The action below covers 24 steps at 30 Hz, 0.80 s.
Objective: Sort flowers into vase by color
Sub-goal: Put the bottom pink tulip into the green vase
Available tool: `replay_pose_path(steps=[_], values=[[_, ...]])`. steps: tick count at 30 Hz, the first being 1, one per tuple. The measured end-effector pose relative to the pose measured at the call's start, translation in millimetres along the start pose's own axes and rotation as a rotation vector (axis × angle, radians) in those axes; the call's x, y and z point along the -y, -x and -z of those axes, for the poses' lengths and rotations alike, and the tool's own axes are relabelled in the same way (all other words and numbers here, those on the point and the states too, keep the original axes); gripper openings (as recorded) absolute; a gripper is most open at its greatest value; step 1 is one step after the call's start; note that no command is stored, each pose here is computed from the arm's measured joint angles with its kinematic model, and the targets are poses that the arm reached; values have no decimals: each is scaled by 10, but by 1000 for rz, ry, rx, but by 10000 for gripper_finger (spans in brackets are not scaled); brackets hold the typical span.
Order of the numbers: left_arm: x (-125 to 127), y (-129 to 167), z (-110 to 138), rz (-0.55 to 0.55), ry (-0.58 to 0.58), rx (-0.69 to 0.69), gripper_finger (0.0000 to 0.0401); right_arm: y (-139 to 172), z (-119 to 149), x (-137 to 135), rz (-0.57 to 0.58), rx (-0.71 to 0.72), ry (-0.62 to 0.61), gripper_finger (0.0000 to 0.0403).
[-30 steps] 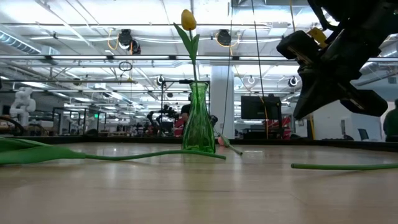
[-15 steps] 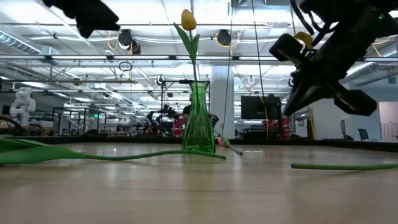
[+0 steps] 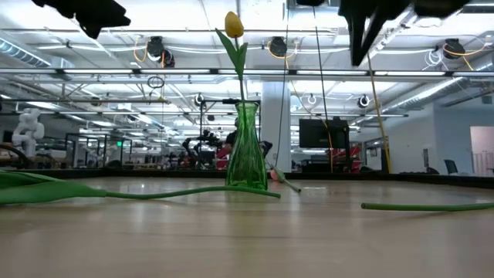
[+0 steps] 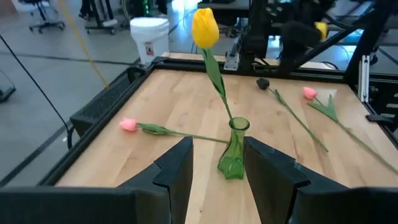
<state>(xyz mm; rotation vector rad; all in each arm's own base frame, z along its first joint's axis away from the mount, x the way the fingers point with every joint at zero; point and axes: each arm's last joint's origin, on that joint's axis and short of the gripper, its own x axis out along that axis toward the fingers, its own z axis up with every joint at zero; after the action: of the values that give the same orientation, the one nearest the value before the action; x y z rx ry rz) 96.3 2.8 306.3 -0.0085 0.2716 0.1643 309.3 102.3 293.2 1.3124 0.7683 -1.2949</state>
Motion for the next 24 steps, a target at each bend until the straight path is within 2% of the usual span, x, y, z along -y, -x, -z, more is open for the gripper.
replay_pose_path(steps=[4, 8, 11, 17, 24], values=[[-7, 88, 34, 36, -22, -1, 145, -62, 428, -141, 113, -52, -72, 0], [10, 124, 66, 121, -24, -20, 145, -306, 888, -157, 215, -141, -51, 1], [25, 127, 65, 174, -23, -20, 145, -486, 1138, -142, 254, -157, -22, 7], [28, 126, 63, 186, -22, -19, 145, -619, 1508, 85, 469, -289, -7, 33], [27, 124, 61, 179, 7, -20, 145, -525, 1707, 305, 494, -304, 22, 76]])
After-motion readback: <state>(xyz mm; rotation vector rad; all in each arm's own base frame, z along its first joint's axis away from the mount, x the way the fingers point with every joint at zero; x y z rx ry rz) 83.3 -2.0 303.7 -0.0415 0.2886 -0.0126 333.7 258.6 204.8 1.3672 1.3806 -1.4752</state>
